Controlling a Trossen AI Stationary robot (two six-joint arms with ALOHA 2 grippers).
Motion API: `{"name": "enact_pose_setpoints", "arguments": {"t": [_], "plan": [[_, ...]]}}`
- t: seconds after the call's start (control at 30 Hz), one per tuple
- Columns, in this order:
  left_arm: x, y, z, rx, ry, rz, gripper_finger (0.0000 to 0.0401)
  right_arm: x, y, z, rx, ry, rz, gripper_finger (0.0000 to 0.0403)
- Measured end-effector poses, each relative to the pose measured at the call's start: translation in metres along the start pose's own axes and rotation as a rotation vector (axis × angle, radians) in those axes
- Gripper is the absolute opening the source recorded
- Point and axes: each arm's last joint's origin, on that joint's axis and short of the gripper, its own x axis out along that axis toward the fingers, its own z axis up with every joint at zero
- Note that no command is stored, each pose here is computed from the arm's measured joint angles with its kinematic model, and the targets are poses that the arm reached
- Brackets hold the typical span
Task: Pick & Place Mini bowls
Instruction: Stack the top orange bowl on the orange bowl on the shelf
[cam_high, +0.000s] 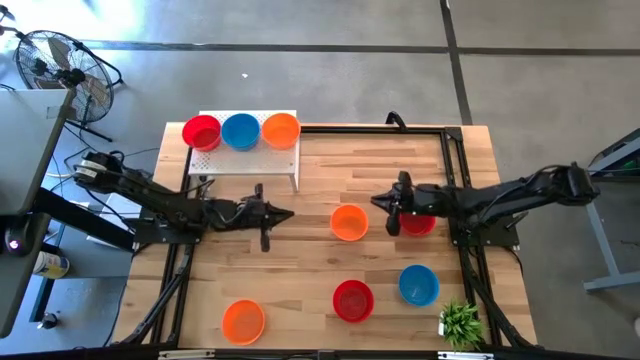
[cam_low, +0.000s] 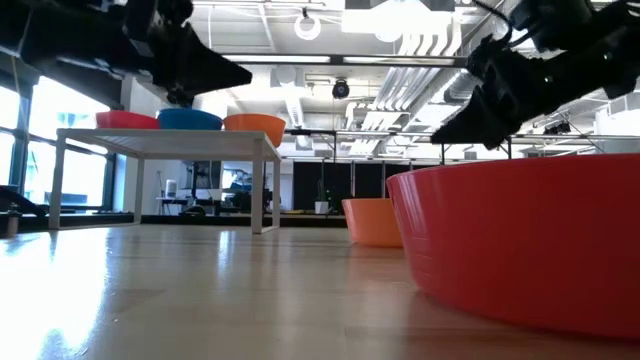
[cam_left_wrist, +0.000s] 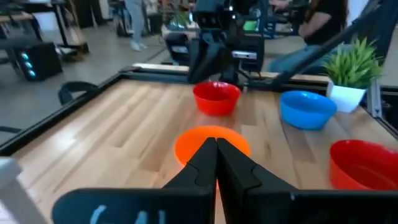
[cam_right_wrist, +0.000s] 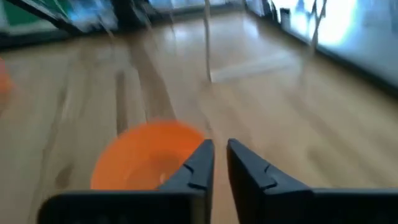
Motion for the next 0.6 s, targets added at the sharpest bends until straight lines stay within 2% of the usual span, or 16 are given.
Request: {"name": "enact_pose_setpoints", "arguments": {"t": [0.17, 0.3, 0.43, 0.6], "plan": [[-0.006, 0.005, -0.008, 0.024, -0.033, 0.061, 0.0000, -0.002, 0.006, 0.013, 0.260, 0.259, -0.098, 0.0092], [-0.006, 0.006, -0.008, 0.056, -0.030, 0.077, 0.0000, 0.001, 0.011, 0.028, 0.427, 0.343, -0.133, 0.0127], [-0.006, 0.005, -0.011, 0.064, -0.007, 0.062, 0.0000, 0.018, 0.018, 0.031, 0.468, 0.411, -0.124, 0.0143], [-0.006, 0.005, -0.012, 0.063, 0.002, 0.060, 0.0000, 0.043, 0.024, 0.025, 0.460, 0.512, -0.143, 0.0138]]}}
